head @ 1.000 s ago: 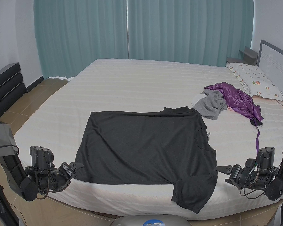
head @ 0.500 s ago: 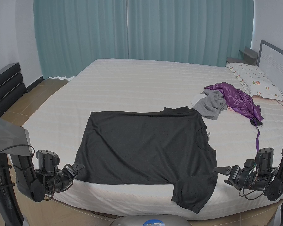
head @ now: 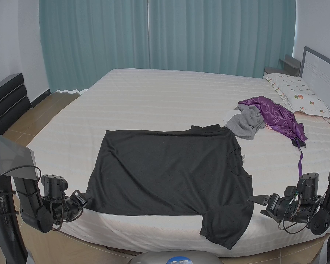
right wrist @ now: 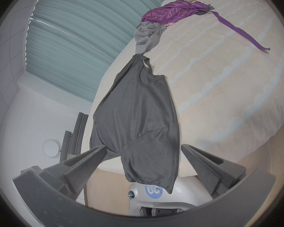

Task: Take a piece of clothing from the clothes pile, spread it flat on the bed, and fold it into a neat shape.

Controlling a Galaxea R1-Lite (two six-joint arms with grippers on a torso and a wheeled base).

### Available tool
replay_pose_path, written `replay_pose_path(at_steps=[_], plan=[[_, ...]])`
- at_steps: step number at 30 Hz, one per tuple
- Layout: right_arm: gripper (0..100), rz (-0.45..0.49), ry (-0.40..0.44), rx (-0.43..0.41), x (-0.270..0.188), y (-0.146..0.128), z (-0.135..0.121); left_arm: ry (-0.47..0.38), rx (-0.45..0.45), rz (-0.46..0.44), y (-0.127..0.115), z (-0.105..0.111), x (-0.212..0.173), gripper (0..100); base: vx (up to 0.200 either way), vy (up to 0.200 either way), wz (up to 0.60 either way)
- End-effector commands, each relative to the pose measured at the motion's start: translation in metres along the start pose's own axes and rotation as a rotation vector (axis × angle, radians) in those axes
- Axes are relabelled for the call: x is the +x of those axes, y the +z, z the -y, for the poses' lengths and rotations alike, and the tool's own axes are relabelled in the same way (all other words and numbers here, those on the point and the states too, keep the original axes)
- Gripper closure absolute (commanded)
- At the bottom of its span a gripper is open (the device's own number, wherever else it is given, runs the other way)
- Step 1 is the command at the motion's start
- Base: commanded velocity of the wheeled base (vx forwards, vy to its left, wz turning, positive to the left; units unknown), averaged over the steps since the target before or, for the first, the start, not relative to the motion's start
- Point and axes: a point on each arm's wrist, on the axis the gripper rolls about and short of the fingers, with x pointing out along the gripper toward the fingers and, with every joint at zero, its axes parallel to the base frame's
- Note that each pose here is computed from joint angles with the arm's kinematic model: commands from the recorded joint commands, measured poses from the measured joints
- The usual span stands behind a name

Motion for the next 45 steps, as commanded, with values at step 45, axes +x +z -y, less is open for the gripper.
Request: replay_pose_path(at_steps=[45], plan=[[0,-0.039,-0.035,-0.083,0.045,-0.017,0.016,0.090,0.074,0.048,0.012,-0.024,-0.028,100,0.000,0.000,0.00]])
